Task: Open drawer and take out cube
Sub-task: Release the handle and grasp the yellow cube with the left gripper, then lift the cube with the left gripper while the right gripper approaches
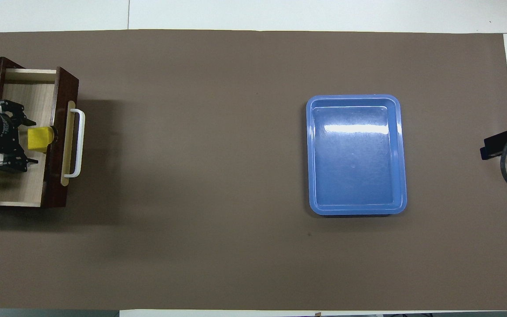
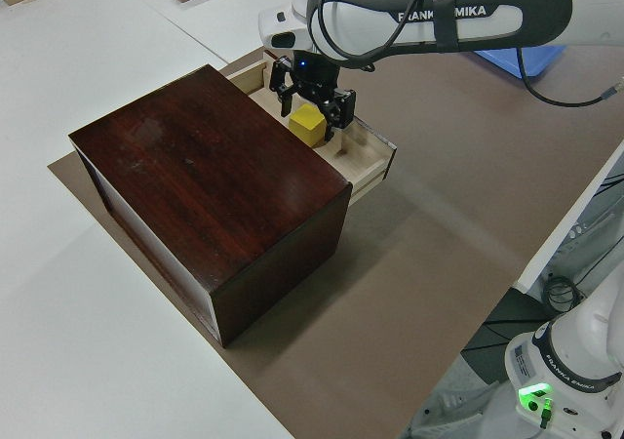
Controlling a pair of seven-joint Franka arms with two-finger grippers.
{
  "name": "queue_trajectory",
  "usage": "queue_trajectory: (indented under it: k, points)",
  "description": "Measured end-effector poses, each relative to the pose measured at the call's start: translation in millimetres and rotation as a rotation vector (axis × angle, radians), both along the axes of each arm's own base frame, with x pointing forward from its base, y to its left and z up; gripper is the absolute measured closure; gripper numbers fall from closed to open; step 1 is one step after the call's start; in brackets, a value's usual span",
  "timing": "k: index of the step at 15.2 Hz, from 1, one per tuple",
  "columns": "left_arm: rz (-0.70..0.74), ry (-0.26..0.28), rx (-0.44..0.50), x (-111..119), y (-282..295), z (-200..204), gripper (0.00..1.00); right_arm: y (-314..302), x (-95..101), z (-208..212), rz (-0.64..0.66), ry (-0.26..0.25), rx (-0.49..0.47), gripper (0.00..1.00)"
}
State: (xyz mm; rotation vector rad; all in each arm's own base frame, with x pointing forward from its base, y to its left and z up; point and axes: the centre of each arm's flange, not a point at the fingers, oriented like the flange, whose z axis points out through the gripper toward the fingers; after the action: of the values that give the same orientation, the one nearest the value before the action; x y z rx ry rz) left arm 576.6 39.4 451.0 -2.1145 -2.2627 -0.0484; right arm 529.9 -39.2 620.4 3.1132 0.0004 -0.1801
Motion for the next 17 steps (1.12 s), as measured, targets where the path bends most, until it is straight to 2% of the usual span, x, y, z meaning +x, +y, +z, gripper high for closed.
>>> queue_trajectory:
  k: [1,2,3,5,6,9,11,13,17]
  points:
    - [0.0,0.0,0.0,0,0,0,0.1,0,0.0,0,0.0,0.0,0.0,0.0]
    - [0.001,-0.001,-0.001,0,0,0,0.1,0,0.0,0,0.0,0.0,0.0,0.0]
    - [0.001,-0.001,-0.001,0,0,0,0.15,0,0.0,0,0.0,0.0,0.0,0.0]
    - [0.001,-0.001,-0.001,0,0,0,0.39,1,0.0,0,0.001,0.0,0.0,0.0]
    - [0.0,-0.002,-0.001,0,0,0,0.45,1,0.0,0,0.002,0.0,0.0,0.0]
    - [0.0,-0.007,-0.002,1,-1,1,0.45,1,0.1,0,0.002,0.0,0.0,0.0]
    - [0.014,-0.031,-0.02,4,-1,11,0.45,2,0.1,0,0.002,0.0,0.005,0.0]
    - [0.026,-0.054,-0.037,12,1,40,0.45,3,0.2,0,0.003,0.0,0.007,0.0]
    - [0.003,-0.058,-0.095,22,-24,122,0.45,4,0.2,-1,-0.036,0.0,0.013,0.0]
